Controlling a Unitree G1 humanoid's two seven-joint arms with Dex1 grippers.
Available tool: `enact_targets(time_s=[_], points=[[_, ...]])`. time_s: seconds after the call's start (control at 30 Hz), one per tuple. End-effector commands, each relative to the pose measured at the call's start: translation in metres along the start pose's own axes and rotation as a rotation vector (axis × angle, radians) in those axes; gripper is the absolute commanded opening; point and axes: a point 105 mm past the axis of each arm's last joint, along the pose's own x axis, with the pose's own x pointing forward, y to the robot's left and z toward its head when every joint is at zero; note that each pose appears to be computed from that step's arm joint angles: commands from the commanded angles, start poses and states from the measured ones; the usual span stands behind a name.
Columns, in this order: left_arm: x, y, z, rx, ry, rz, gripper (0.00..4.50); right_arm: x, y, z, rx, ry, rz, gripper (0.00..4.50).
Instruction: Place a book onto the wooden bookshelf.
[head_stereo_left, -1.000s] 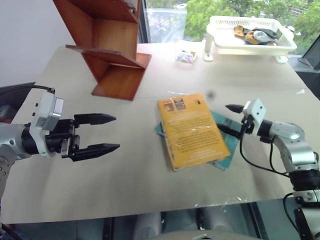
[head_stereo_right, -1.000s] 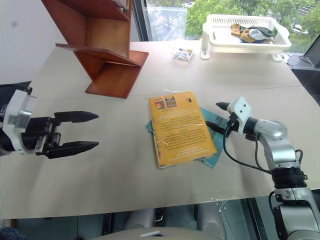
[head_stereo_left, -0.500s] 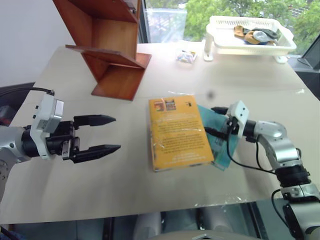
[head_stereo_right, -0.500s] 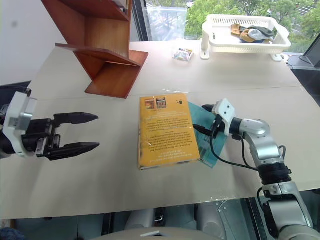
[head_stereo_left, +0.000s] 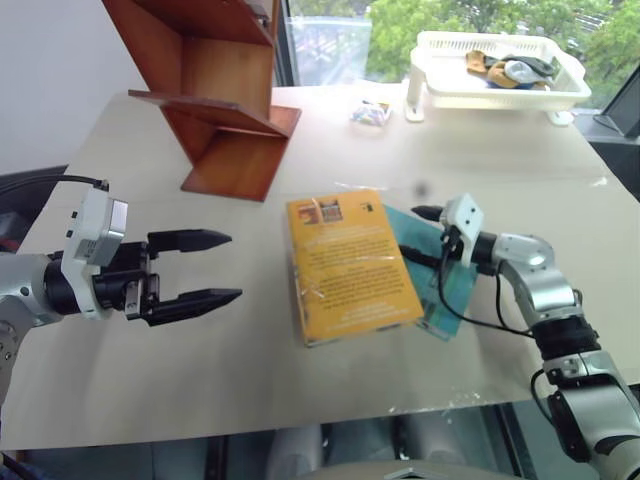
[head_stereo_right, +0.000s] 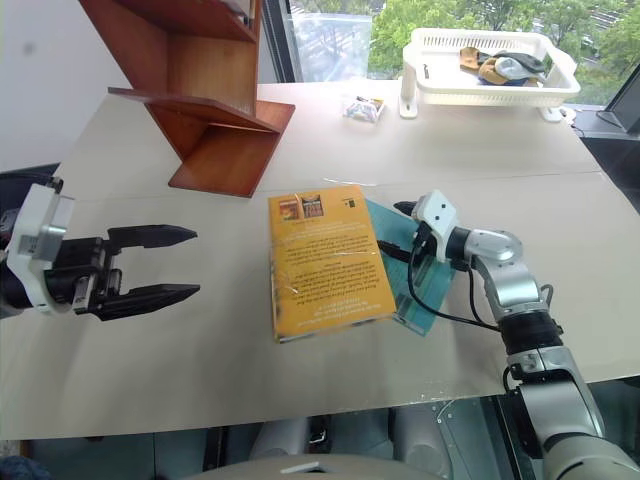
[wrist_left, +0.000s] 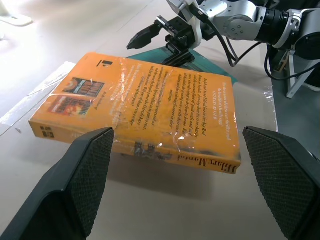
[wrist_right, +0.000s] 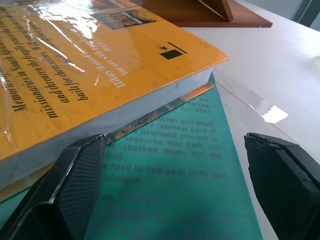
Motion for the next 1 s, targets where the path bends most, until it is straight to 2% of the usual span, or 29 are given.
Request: enact_targets(time_s=[0.03, 0.17, 0.3, 0.5, 0.63, 0.73, 0.87, 1.0], points=[[-0.001, -0.002, 0.009, 0.044, -0.02, 0.007, 4.41, 0.003, -0.003, 0.015, -0.042, -0.046, 0.008, 4.5], [0.0, -0.002, 0.007, 0.035, -0.019, 0.01, 4.41, -0.002, -0.004, 0.013, -0.048, -0.036, 0.007, 4.5], [0.0, 0.002, -0.001, -0.026, -0.019, 0.062, 4.41, -0.023, -0.016, 0.011, -0.065, -0.005, -0.031, 4.5], [0.003, 0.006, -0.036, -0.295, -0.026, 0.16, 4.41, -0.08, -0.016, 0.016, -0.054, 0.031, -0.033, 4.5], [0.012, 0.004, -0.048, -0.533, -0.151, 0.147, 4.41, -0.114, -0.003, 0.037, 0.011, 0.023, 0.033, 4.5], [0.03, -0.004, -0.065, -0.657, -0.156, 0.111, 4.41, -0.134, 0.009, 0.062, 0.088, 0.013, 0.089, 4.5], [0.051, -0.002, -0.068, -0.862, -0.279, 0.041, 4.41, -0.147, 0.024, 0.087, 0.152, 0.027, 0.146, 4.5], [0.066, 0.003, -0.082, -0.999, -0.311, 0.034, 4.41, -0.149, 0.028, 0.1, 0.139, 0.044, 0.127, 4.5]])
